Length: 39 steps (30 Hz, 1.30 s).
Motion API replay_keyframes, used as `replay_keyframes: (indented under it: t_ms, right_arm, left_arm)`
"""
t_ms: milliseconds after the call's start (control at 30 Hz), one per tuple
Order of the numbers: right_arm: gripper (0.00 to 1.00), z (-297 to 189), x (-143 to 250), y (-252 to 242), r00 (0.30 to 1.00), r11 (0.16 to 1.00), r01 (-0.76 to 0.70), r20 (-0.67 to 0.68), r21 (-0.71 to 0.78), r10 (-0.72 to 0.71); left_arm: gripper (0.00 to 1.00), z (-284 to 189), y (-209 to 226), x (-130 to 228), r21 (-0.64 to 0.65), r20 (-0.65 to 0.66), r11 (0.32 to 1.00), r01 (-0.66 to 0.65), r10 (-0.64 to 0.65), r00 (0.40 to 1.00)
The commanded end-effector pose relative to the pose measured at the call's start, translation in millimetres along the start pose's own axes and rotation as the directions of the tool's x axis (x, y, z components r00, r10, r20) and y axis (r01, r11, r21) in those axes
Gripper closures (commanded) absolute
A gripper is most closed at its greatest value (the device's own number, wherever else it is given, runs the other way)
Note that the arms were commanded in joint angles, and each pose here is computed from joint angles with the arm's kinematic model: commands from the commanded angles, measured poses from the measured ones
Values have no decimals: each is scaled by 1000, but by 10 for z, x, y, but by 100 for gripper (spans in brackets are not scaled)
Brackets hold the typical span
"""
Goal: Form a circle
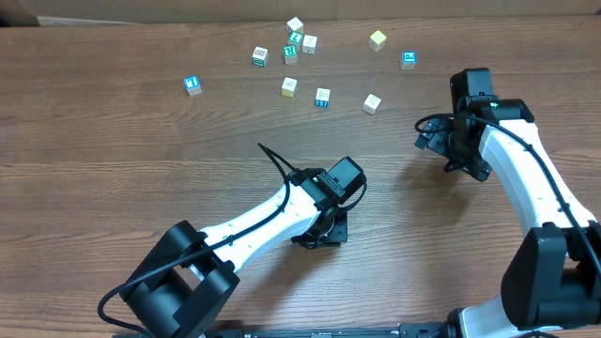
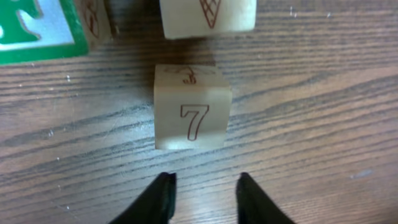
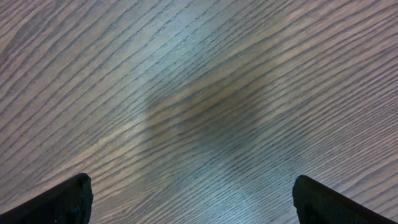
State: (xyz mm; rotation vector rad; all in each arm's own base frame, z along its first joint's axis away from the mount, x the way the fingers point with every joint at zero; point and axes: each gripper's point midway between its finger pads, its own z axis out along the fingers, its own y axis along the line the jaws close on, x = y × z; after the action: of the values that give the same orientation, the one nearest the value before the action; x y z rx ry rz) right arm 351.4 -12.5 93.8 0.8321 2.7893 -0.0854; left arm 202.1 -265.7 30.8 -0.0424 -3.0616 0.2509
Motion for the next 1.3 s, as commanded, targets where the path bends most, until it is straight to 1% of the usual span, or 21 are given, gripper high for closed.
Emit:
replay_keyframes:
  t_ms: [0, 33, 133, 167, 333, 500, 767, 900, 1067, 1267]
  right_arm:
    - [0, -85, -72, -3, 999, 1000, -9, 32, -8, 9]
    - [0, -85, -71, -4, 999, 1000, -8, 32, -8, 9]
    - [0, -85, -72, -3, 999, 1000, -9, 32, -8, 9]
    - [0, -85, -71, -4, 999, 1000, -8, 32, -8, 9]
    - [0, -85, -71, -4, 999, 1000, -8, 32, -8, 9]
    - [0, -85, -71, -4, 999, 1000, -8, 32, -8, 8]
    - [0, -85, -71, -4, 999, 1000, -8, 32, -8, 9]
    - [0, -85, -71, -4, 999, 1000, -8, 32, -8, 9]
    - [0, -85, -71, -4, 999, 1000, -8, 32, -8, 9]
    - [0, -85, -71, -4, 999, 1000, -8, 32, -8, 9]
  left_arm:
    - [60, 43, 22, 67, -6, -38, 1000, -26, 26, 999]
    - [55, 42, 34, 79, -11, -43, 1000, -25, 24, 999]
    - [30, 41, 69, 107, -25, -54, 999, -22, 21, 998]
    - [28, 40, 76, 108, -29, -54, 999, -22, 21, 998]
    - [29, 40, 90, 102, -36, -50, 999, -22, 21, 999]
    - [23, 40, 112, 67, -50, -31, 998, -23, 21, 999]
    - [22, 42, 93, -20, -49, 10, 998, -27, 28, 1000]
    - [24, 42, 93, -22, -49, 12, 998, -27, 28, 1000]
    - [32, 42, 77, -56, -45, 27, 999, -29, 30, 999]
    - [32, 42, 66, -92, -43, 44, 999, -30, 32, 999]
